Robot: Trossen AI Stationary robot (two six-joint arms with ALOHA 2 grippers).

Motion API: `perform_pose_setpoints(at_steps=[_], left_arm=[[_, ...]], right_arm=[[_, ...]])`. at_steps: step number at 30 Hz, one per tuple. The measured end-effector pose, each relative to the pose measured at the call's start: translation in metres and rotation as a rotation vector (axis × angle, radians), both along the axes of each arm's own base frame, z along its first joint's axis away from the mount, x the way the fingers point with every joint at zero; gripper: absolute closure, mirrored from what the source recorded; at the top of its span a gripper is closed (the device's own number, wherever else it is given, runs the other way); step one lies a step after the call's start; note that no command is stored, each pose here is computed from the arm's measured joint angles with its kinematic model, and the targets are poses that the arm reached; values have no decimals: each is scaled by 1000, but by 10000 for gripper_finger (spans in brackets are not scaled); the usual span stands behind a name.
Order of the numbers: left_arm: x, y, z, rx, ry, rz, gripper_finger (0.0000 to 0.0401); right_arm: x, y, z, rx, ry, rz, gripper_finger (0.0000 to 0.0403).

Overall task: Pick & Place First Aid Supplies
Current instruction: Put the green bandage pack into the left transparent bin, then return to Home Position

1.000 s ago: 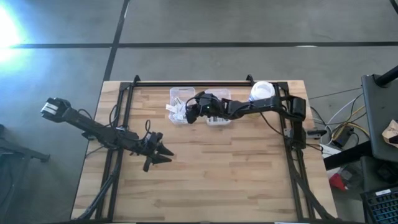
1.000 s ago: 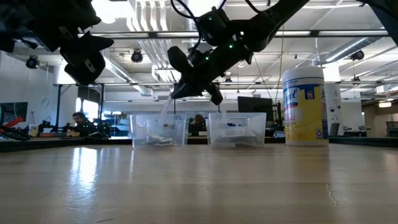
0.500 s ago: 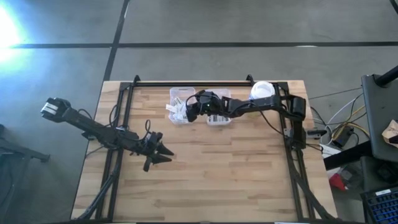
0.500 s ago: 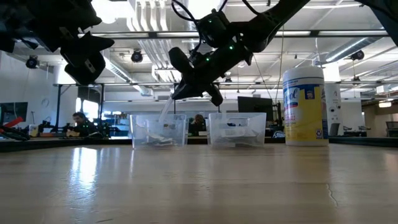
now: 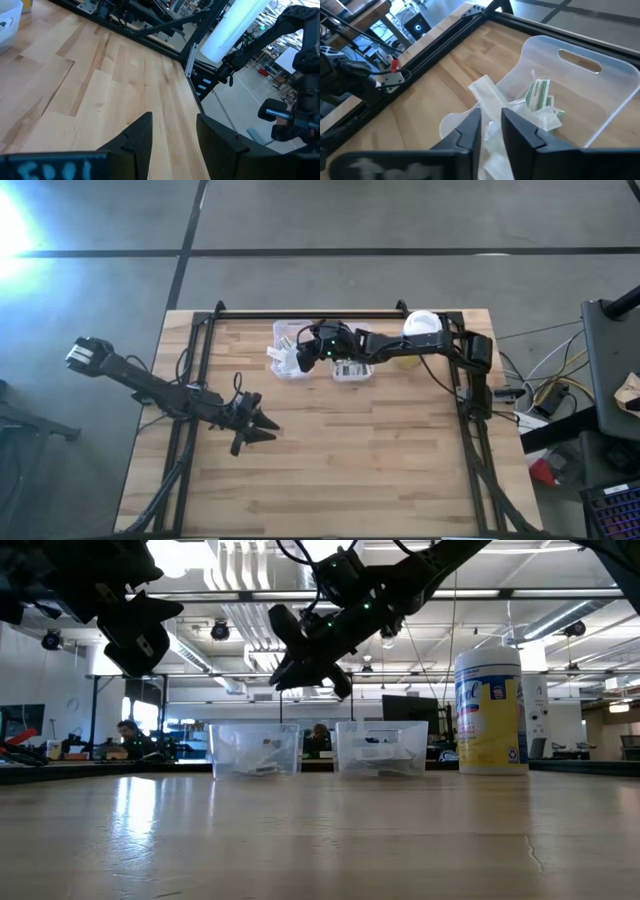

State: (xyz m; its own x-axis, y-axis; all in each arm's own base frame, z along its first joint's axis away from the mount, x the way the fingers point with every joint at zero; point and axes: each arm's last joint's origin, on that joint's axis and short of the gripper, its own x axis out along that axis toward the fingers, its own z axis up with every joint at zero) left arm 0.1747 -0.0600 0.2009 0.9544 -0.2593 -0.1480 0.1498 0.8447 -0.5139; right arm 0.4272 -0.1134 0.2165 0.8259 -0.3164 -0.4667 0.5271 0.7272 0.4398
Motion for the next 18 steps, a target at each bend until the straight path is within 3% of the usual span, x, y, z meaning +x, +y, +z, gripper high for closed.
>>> perform_pose_setpoints(at_steps=[6, 11, 18], left_arm=[[0, 0, 0, -12, 3, 1, 252], [-2, 1, 4, -27, -17, -9, 252], [-11, 3, 16, -29, -96, -15, 255]], right_arm=[[2, 0, 8, -1, -24, 34, 295], [-5, 5, 32, -9, -54, 232, 285], [-24, 44, 74, -144, -55, 391, 290]])
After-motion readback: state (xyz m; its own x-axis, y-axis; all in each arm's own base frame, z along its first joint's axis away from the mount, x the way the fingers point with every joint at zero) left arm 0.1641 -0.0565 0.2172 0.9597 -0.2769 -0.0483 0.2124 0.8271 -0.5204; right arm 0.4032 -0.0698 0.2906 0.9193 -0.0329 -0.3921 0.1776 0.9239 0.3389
